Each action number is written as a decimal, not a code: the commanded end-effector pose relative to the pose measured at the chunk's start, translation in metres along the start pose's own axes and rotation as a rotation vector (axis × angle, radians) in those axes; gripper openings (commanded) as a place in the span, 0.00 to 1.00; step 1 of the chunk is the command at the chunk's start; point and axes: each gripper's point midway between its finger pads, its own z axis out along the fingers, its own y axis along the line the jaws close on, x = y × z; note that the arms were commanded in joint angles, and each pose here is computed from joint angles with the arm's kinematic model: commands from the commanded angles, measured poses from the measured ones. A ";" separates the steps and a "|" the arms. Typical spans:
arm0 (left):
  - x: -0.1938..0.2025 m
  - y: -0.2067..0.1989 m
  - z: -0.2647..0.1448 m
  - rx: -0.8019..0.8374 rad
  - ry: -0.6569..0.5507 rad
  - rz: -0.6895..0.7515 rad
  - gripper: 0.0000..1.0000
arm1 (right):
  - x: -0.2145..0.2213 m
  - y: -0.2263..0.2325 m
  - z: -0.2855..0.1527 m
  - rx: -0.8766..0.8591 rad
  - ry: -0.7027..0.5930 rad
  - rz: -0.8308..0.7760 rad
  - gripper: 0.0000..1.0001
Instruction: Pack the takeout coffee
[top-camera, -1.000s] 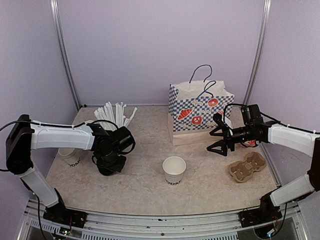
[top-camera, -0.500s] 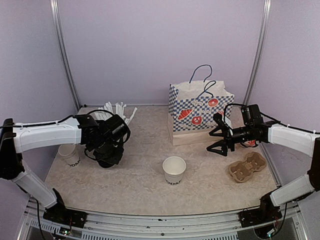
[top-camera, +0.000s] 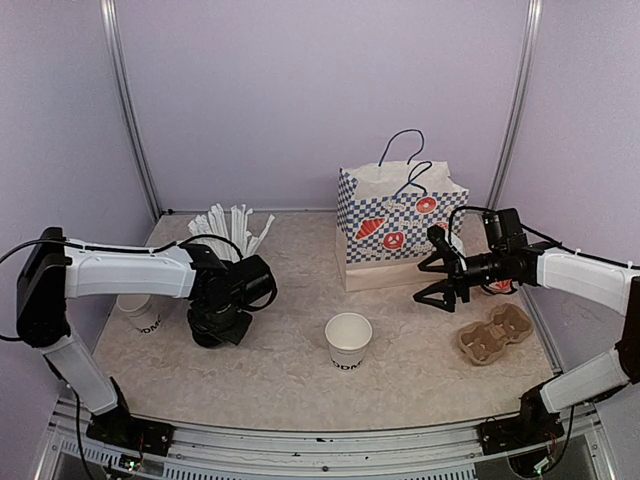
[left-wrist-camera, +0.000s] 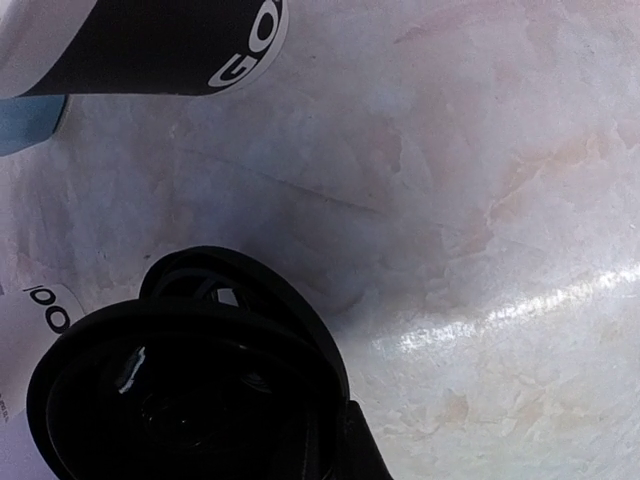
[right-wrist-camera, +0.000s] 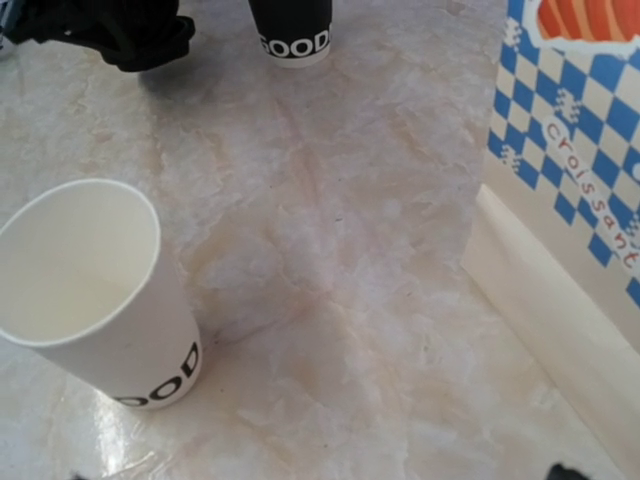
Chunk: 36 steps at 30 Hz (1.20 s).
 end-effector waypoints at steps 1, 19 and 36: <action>-0.010 0.001 0.001 -0.103 -0.037 0.009 0.01 | 0.000 0.003 -0.002 -0.015 -0.007 0.011 0.97; -0.033 -0.008 -0.057 -0.113 -0.220 -0.032 0.26 | 0.002 0.003 0.000 -0.020 -0.003 0.016 0.97; 0.004 -0.004 0.011 0.062 -0.012 -0.117 0.29 | 0.004 0.004 0.001 -0.024 0.004 0.012 0.97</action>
